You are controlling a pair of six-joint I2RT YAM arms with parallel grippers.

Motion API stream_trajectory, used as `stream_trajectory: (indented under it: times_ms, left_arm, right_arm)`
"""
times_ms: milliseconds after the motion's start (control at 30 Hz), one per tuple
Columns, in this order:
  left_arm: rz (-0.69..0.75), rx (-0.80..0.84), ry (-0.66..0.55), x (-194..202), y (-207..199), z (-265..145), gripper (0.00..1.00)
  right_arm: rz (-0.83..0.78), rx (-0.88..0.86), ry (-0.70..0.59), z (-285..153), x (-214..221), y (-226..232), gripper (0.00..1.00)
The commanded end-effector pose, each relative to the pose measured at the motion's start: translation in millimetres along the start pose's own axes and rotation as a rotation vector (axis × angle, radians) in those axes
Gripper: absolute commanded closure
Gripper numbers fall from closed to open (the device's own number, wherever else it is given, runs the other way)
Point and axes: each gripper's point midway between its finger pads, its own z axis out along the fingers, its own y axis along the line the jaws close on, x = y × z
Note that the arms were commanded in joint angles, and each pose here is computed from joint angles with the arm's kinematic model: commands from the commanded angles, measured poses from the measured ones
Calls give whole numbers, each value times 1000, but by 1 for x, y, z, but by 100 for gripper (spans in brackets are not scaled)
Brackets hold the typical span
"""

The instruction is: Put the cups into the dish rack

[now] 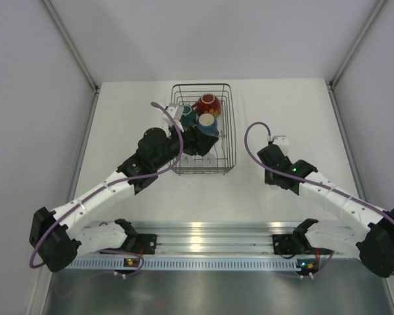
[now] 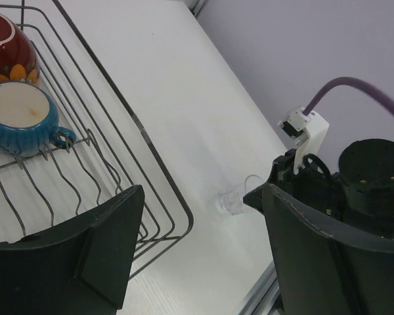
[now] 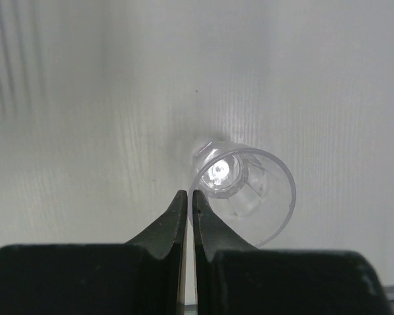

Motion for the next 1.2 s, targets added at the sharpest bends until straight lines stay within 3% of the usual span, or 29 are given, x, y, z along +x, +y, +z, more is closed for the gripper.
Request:
stream_trajectory:
  times_ms: [0, 233, 367, 600, 833, 1167]
  left_arm:
    - [-64, 29, -24, -11, -1, 0, 22]
    - [-316, 80, -47, -40, 15, 17, 20]
    - [-549, 120, 36, -40, 23, 45, 20]
    - [-823, 276, 134, -48, 2, 80, 20]
    - [-989, 264, 104, -58, -4, 89, 19]
    - [-1215, 200, 147, -28, -18, 104, 16]
  right_arm:
    - [13, -36, -227, -31, -76, 4, 100]
    - [-2, -171, -607, -96, -169, 16, 100]
    - [-7, -293, -847, -130, -200, 29, 100]
    - [-68, -482, -1143, -172, -215, 70, 100]
    - [-143, -564, -1234, -185, -208, 106, 100]
    - [-182, -628, -1269, -191, -203, 129, 100]
